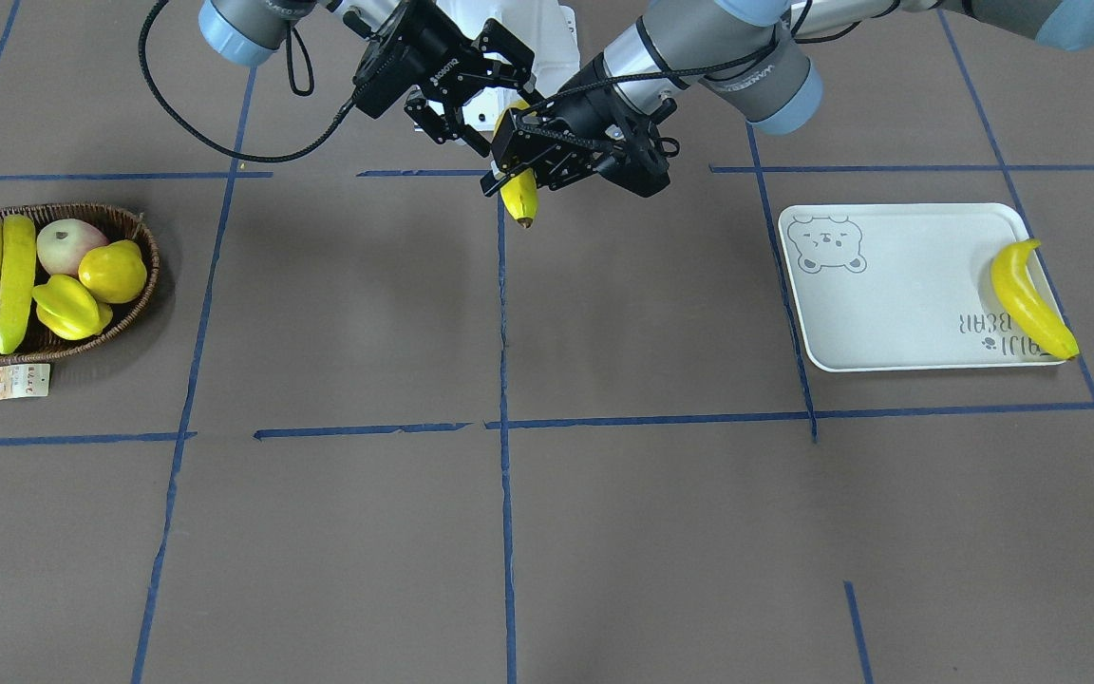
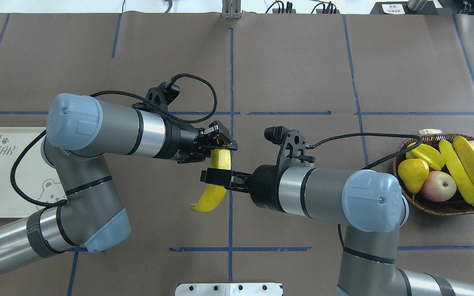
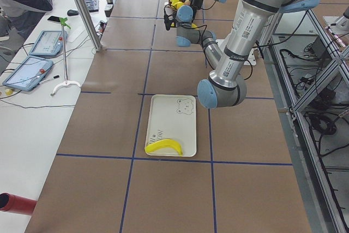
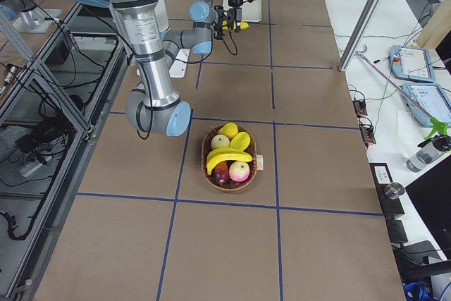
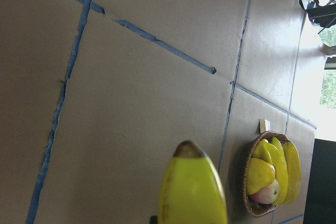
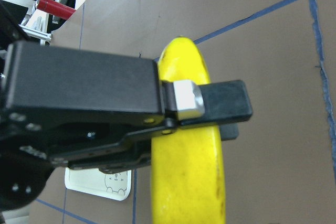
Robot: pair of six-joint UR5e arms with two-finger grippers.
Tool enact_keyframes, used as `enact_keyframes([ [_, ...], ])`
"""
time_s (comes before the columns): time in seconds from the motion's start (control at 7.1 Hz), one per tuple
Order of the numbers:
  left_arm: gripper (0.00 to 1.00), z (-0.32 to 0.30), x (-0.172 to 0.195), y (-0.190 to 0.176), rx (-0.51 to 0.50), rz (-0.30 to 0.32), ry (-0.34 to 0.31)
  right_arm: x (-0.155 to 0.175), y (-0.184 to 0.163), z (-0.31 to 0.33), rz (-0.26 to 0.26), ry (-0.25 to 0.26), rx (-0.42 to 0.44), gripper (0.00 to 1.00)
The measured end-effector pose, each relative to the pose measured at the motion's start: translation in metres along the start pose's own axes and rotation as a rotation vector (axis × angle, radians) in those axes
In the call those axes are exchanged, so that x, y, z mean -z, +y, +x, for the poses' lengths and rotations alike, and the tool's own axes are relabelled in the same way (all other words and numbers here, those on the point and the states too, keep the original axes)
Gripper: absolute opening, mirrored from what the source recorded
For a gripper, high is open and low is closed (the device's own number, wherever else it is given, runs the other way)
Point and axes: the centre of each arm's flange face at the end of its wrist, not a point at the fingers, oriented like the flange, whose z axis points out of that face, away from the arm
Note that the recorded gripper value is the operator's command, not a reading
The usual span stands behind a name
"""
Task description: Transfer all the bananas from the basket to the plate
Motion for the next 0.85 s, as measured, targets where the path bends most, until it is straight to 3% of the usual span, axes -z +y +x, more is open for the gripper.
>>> enact_keyframes([
  [0.14,0.0,-0.006,0.001,-0.008,0.017,0.019,-0.036,0.016,0.0,0.01,-0.006,0.008,0.0,1.0],
  [0.42,0.03,-0.025,0.004,-0.034,0.086,0.084,-0.182,0.051,0.003,0.042,-0.03,0.051,-0.001,1.0],
  [0.85,0.05,-0.074,0.05,-0.071,0.229,0.211,-0.442,0.082,-0.013,0.103,-0.021,0.183,-0.009,1.0],
])
